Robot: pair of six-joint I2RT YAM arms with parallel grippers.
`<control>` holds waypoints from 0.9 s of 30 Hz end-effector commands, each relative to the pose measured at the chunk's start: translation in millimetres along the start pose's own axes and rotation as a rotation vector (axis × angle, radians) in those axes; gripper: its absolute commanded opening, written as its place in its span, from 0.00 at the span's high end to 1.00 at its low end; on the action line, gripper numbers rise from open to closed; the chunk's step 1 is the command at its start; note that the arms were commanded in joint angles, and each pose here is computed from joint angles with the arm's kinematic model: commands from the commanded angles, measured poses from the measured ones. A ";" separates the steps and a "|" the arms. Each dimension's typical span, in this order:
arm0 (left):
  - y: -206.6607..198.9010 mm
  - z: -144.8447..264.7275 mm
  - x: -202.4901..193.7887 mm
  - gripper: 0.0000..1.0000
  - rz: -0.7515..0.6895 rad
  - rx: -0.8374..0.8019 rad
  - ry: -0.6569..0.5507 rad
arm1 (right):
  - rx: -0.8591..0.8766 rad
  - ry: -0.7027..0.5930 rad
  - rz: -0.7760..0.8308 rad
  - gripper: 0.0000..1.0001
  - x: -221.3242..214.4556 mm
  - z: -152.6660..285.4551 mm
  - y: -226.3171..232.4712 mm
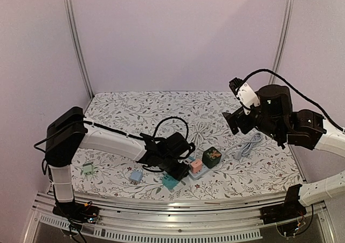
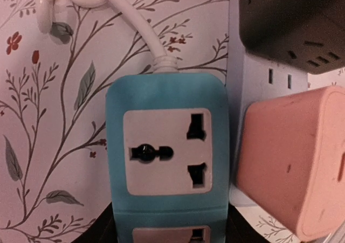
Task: Insert the plug
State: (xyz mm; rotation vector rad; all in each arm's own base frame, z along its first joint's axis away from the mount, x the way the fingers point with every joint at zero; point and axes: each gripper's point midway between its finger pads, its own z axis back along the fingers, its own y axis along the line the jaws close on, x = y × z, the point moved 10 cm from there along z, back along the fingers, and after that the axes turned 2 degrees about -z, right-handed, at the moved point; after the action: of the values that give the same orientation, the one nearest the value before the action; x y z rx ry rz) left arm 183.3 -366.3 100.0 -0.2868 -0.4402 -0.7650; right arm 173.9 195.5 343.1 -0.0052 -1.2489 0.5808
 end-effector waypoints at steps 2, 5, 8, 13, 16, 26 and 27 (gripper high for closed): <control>-33.8 -18.0 1.0 0.63 -0.139 -0.153 0.080 | -0.038 0.011 0.004 0.01 -6.6 3.6 -6.2; -42.2 -22.2 5.5 0.62 -0.232 -0.155 0.094 | -0.044 0.010 0.006 0.01 -7.1 4.5 -7.1; -36.1 -20.4 3.9 0.61 -0.315 -0.087 0.117 | -0.043 0.011 0.007 0.01 -8.0 4.3 -6.9; -13.6 -9.4 -5.4 0.59 -0.408 0.041 0.143 | -0.027 0.017 0.019 0.01 -8.2 0.3 -3.1; -4.0 -1.6 -11.5 0.58 -0.456 0.068 0.164 | -0.017 0.027 0.029 0.01 -8.3 -3.9 0.6; 13.5 29.2 -33.1 0.58 -0.586 0.045 0.172 | 0.022 0.051 0.058 0.01 -9.9 -17.0 12.9; 15.2 30.1 -35.6 0.58 -0.594 0.034 0.179 | 0.027 0.052 0.061 0.01 -9.9 -17.7 14.0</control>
State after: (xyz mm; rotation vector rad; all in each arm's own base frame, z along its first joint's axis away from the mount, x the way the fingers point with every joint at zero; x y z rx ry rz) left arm 168.9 -343.5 111.7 -0.0807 -0.4478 -1.2517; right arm 179.4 205.1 325.0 -0.0455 -1.1980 0.6336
